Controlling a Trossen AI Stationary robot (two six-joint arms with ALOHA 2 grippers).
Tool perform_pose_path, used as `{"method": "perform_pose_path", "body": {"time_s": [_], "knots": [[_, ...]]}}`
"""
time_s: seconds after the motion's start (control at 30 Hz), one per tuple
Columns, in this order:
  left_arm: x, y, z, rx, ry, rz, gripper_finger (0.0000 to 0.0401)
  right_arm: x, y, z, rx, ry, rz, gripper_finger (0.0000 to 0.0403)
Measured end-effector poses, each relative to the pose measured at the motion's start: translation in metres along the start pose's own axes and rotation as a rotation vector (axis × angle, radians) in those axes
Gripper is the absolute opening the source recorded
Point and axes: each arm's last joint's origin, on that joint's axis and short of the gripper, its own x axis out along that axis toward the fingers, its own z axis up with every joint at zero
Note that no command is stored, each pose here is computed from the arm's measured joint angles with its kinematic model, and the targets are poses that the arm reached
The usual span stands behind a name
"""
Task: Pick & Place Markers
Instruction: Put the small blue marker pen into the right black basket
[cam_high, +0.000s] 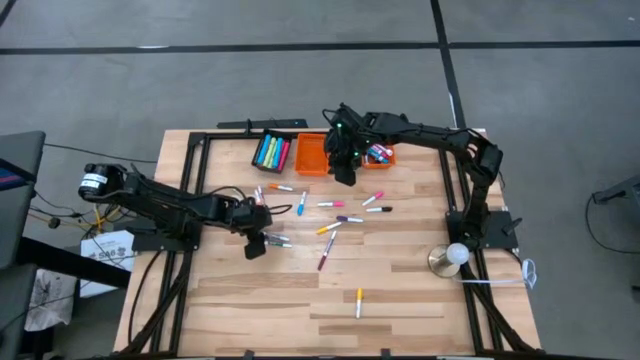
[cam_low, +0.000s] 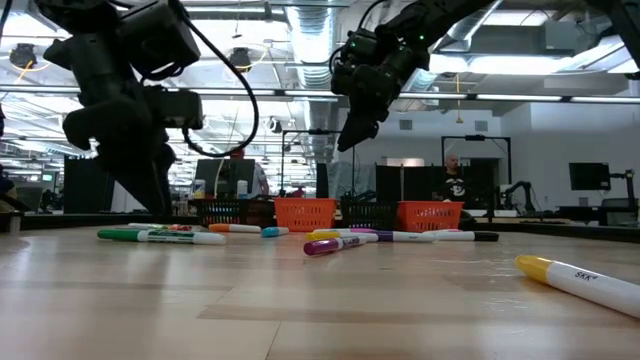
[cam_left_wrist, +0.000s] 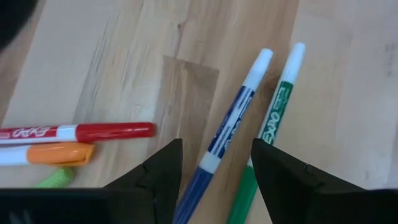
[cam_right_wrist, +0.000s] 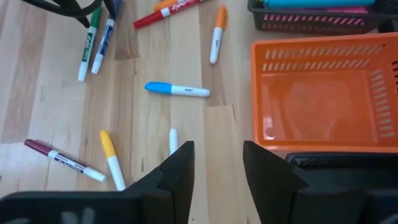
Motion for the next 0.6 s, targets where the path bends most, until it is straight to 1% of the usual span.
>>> {"method": "perform_pose_path", "body": {"time_s": [0.17,0.37,0.5,0.6], "knots": [[0.003,0.003,-0.006,0.0,0.014,0.038,0.0178,0.0,0.0,0.0,0.0,0.001,0.001,0.0125],[0.012,0.019,-0.022,-0.047,0.067,0.089,0.0176,0.0,0.0,0.0,-0.001,0.0,0.002,0.0124],[0.014,0.024,-0.025,-0.077,0.059,0.067,0.0176,0.0,0.0,0.0,-0.013,0.0,0.002,0.0123],[0.016,0.026,-0.027,-0.079,0.057,0.06,0.0176,0.0,0.0,0.0,-0.017,-0.001,0.002,0.0123]]}}
